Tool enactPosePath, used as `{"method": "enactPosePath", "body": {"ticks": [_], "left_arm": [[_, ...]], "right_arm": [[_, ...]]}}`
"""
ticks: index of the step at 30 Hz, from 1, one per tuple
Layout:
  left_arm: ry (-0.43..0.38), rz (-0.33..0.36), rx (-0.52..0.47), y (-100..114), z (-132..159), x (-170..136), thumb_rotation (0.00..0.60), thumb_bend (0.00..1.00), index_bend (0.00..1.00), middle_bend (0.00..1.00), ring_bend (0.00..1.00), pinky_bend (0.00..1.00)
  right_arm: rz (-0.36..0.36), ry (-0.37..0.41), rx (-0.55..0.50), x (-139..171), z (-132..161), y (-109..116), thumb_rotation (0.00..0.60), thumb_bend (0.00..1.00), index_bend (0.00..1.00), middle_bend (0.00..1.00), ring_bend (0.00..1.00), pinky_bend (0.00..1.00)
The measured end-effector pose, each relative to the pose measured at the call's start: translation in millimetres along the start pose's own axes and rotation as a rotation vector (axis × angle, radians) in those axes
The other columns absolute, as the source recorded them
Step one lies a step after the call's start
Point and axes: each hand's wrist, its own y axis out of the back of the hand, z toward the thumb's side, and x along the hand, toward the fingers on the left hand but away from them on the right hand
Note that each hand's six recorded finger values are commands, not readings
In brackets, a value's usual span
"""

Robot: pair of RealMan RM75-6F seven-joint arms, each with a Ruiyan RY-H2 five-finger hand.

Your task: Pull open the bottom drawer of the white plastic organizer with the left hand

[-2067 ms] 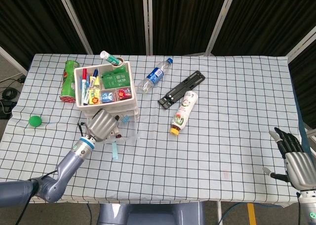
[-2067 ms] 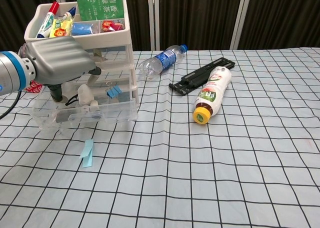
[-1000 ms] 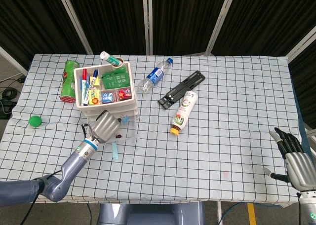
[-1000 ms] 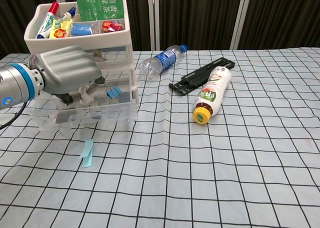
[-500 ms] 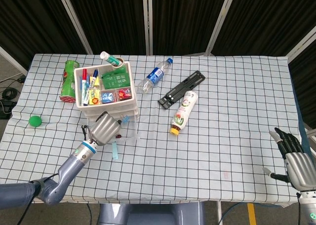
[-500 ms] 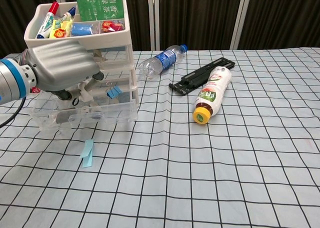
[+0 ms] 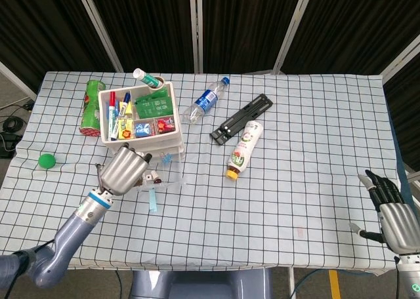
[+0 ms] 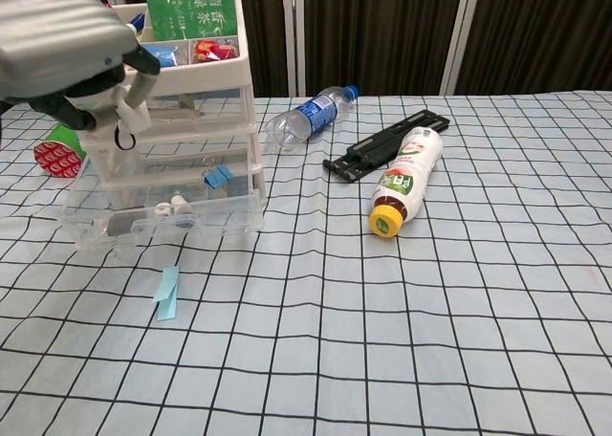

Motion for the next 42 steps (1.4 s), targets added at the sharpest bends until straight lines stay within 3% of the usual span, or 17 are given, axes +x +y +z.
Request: {"method": "enactPosePath", "body": {"ticks": [4, 9, 18, 22, 25, 28, 30, 34, 37, 42], "left_arm": [[0.041, 0.021, -0.038, 5, -19, -19, 0.6, 0.42, 0.53, 0.85, 0.78, 0.7], [0.076, -0.007, -0.074, -8, -33, -43, 0.6, 0.42, 0.53, 0.85, 0.78, 0.7], [0.138, -0.101, -0.092, -55, -59, -75, 0.6, 0.42, 0.53, 0.85, 0.78, 0.7], [0.169, -0.169, -0.094, -89, -70, -83, 0.6, 0.42, 0.53, 0.85, 0.78, 0.7], [0.186, -0.211, -0.098, -111, -72, -85, 0.6, 0.4, 0.48, 0.85, 0.78, 0.7], [0.207, -0.237, -0.107, -128, -72, -84, 0.6, 0.28, 0.34, 0.84, 0.78, 0.7], [0.226, -0.24, -0.123, -132, -72, -82, 0.6, 0.22, 0.28, 0.84, 0.78, 0.7], [0.271, -0.22, -0.169, -133, -76, -80, 0.6, 0.18, 0.23, 0.81, 0.77, 0.7], [0.305, -0.204, -0.209, -132, -79, -83, 0.6, 0.17, 0.21, 0.76, 0.74, 0.66], [0.374, -0.151, -0.338, -126, -79, -94, 0.6, 0.16, 0.12, 0.52, 0.55, 0.51]], "right_arm": [[-0.002, 0.0, 0.003, 0, 0, 0, 0.6, 0.03, 0.04, 0.0, 0.0, 0.0], [0.005, 0.003, 0.012, 1, 2, -3, 0.6, 0.03, 0.04, 0.0, 0.0, 0.0], [0.014, 0.001, 0.023, 0, 3, -7, 0.6, 0.03, 0.04, 0.0, 0.0, 0.0], [0.017, -0.002, 0.026, 0, 3, -8, 0.6, 0.03, 0.04, 0.0, 0.0, 0.0], [0.017, -0.002, 0.027, 0, 3, -8, 0.6, 0.03, 0.04, 0.0, 0.0, 0.0], [0.018, -0.003, 0.026, 0, 3, -8, 0.6, 0.03, 0.04, 0.0, 0.0, 0.0], [0.018, -0.004, 0.026, -1, 2, -8, 0.6, 0.03, 0.04, 0.0, 0.0, 0.0], [0.018, -0.003, 0.026, -1, 2, -8, 0.6, 0.03, 0.04, 0.0, 0.0, 0.0], [0.018, -0.001, 0.026, -1, 3, -8, 0.6, 0.03, 0.04, 0.0, 0.0, 0.0], [0.013, 0.002, 0.031, -1, 3, -7, 0.6, 0.03, 0.04, 0.0, 0.0, 0.0]]}}
